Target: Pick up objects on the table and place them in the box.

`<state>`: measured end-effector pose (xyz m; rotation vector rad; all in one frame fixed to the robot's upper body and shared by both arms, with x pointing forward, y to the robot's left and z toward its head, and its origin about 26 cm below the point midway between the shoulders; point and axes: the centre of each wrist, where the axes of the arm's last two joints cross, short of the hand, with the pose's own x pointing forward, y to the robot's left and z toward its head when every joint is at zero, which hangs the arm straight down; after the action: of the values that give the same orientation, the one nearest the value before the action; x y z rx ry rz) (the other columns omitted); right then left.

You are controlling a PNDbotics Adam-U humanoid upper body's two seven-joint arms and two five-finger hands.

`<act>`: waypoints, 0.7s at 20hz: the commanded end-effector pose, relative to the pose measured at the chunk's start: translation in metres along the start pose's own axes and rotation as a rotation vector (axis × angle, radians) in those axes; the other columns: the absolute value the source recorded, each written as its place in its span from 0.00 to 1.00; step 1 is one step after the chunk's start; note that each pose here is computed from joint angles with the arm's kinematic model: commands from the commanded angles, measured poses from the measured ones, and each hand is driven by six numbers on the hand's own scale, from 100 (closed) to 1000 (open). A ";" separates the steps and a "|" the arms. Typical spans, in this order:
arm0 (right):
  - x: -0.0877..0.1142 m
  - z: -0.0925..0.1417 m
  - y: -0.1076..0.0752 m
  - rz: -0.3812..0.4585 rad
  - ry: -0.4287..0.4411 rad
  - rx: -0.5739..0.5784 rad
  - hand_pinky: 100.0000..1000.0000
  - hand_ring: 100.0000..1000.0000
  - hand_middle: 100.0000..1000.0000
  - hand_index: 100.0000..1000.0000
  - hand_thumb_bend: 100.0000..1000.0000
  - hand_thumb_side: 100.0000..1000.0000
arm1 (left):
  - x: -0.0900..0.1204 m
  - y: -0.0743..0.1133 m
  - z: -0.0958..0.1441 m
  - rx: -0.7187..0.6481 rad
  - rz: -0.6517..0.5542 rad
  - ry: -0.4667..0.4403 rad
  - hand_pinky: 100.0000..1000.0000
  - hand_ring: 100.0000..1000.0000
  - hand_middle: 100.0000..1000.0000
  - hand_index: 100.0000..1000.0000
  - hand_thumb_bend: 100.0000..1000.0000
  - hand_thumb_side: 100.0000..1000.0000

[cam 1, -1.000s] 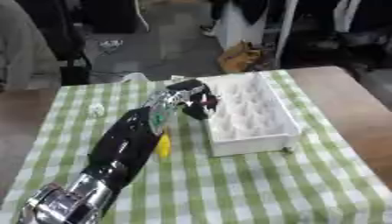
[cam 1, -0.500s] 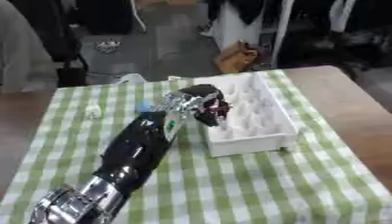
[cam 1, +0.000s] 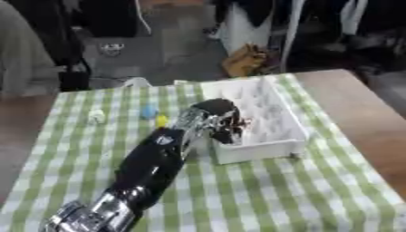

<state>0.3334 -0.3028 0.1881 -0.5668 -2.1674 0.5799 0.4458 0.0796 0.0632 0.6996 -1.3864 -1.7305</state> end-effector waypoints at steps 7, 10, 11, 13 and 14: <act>0.003 -0.005 -0.006 0.010 -0.020 -0.001 0.69 0.73 0.75 0.95 0.08 0.41 | -0.002 0.011 -0.001 0.179 -0.132 0.047 0.83 0.91 0.95 0.90 0.91 0.75; 0.003 -0.005 -0.006 0.011 -0.019 -0.002 0.69 0.73 0.75 0.95 0.08 0.41 | -0.003 0.009 0.000 0.197 -0.120 0.051 0.83 0.90 0.94 0.89 0.89 0.75; 0.003 -0.005 -0.006 0.011 -0.019 -0.002 0.69 0.73 0.75 0.95 0.08 0.41 | -0.004 0.009 0.000 0.204 -0.113 0.051 0.80 0.87 0.89 0.87 0.78 0.80; 0.002 -0.005 -0.006 0.011 -0.017 -0.003 0.69 0.73 0.75 0.95 0.08 0.41 | -0.008 0.009 0.001 0.231 -0.078 0.052 0.77 0.83 0.84 0.84 0.63 0.85; 0.001 -0.004 -0.006 0.013 -0.013 -0.004 0.69 0.73 0.75 0.95 0.08 0.41 | -0.016 0.013 0.005 0.268 -0.035 0.062 0.75 0.81 0.82 0.83 0.58 0.87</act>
<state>0.3341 -0.3029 0.1866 -0.5635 -2.1627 0.5837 0.4464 0.0848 0.0613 0.8878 -1.5424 -1.6092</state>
